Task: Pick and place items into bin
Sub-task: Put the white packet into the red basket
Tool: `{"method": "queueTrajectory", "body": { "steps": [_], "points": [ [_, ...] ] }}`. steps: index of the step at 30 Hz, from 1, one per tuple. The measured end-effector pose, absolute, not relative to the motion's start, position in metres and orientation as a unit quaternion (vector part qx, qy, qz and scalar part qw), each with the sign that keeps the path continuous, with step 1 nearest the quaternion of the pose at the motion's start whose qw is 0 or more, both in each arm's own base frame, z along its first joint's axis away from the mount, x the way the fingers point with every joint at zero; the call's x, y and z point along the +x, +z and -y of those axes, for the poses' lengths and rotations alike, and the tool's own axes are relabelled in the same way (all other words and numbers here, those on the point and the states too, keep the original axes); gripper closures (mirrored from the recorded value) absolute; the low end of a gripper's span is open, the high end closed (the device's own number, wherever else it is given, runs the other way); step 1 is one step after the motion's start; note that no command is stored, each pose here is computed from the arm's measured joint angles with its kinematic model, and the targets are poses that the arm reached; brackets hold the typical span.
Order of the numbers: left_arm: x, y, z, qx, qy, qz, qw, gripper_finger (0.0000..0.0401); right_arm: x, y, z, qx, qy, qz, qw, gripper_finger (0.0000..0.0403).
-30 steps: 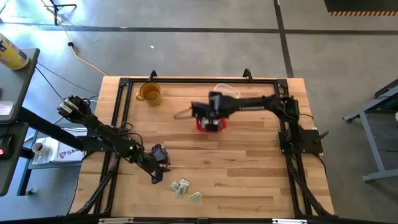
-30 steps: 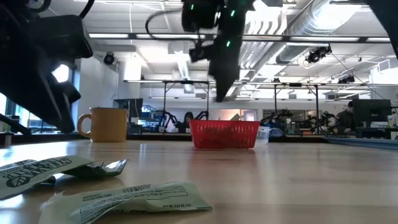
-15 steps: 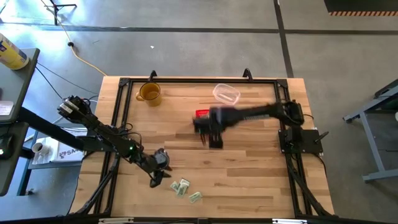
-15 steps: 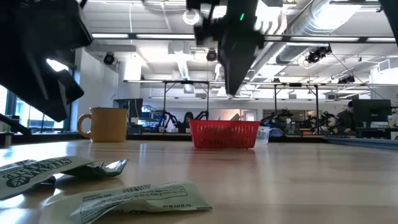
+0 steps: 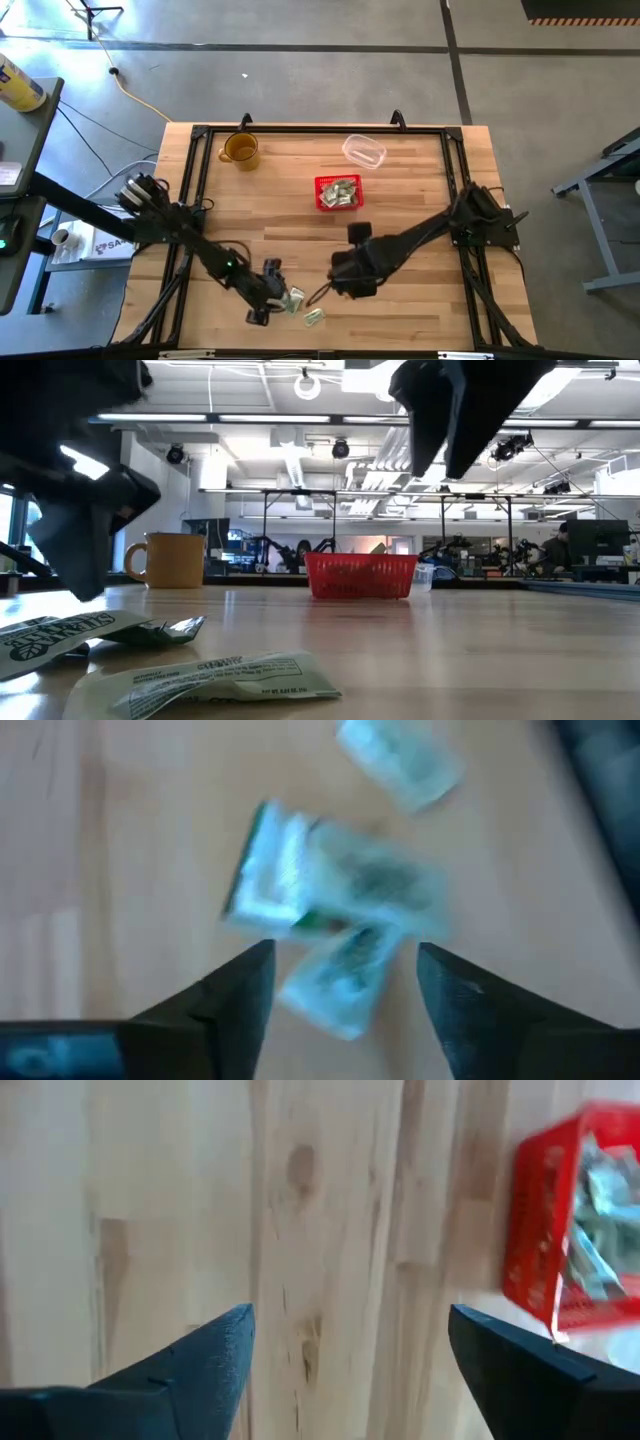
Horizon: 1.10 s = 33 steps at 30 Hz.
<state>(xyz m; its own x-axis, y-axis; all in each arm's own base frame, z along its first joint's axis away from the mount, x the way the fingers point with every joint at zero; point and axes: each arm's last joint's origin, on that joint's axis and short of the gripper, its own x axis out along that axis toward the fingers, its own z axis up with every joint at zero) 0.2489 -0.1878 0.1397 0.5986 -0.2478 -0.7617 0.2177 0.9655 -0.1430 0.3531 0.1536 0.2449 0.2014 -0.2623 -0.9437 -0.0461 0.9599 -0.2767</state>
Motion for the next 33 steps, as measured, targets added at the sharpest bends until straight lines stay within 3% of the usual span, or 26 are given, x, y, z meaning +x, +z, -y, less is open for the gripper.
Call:
{"method": "queueTrajectory", "body": {
  "steps": [4, 7, 10, 15, 16, 21, 23, 27, 33],
  "points": [
    [0.261, 0.130, 0.191, 0.006, -0.120, -0.470, 0.874, 0.0095, 0.343, 0.245, -0.167, -0.133, -0.098, -0.623, 0.765, 0.0079],
    [0.267, 0.123, 0.190, 0.003, -0.121, -0.493, 0.861, 0.0110, 0.336, 0.245, -0.175, -0.133, -0.117, -0.618, 0.766, 0.0079],
    [0.267, 0.122, 0.186, 0.001, -0.125, -0.504, 0.855, 0.0177, 0.326, 0.241, -0.182, -0.132, -0.144, -0.622, 0.758, 0.0079],
    [0.265, 0.131, 0.171, 0.017, -0.129, -0.529, 0.839, 0.0360, 0.293, 0.212, -0.194, -0.134, -0.184, -0.658, 0.718, 0.0079],
    [0.263, 0.133, 0.167, 0.027, -0.131, -0.540, 0.831, 0.0375, 0.285, 0.206, -0.198, -0.135, -0.187, -0.666, 0.709, 0.0079],
    [0.258, 0.148, 0.120, 0.112, -0.090, -0.595, 0.791, 0.0356, 0.258, 0.181, -0.207, -0.124, -0.212, -0.692, 0.679, 0.0079],
    [0.266, 0.164, 0.096, 0.142, -0.072, -0.595, 0.788, 0.0365, 0.253, 0.176, -0.209, -0.115, -0.221, -0.690, 0.679, 0.0079],
    [0.294, 0.199, 0.040, 0.155, -0.042, -0.571, 0.805, 0.0378, 0.252, 0.174, -0.209, -0.094, -0.255, -0.670, 0.691, 0.0079],
    [0.335, 0.255, -0.037, 0.137, 0.005, -0.458, 0.879, 0.0377, 0.254, 0.175, -0.206, -0.077, -0.297, -0.637, 0.707, 0.0080]
  ]
}}
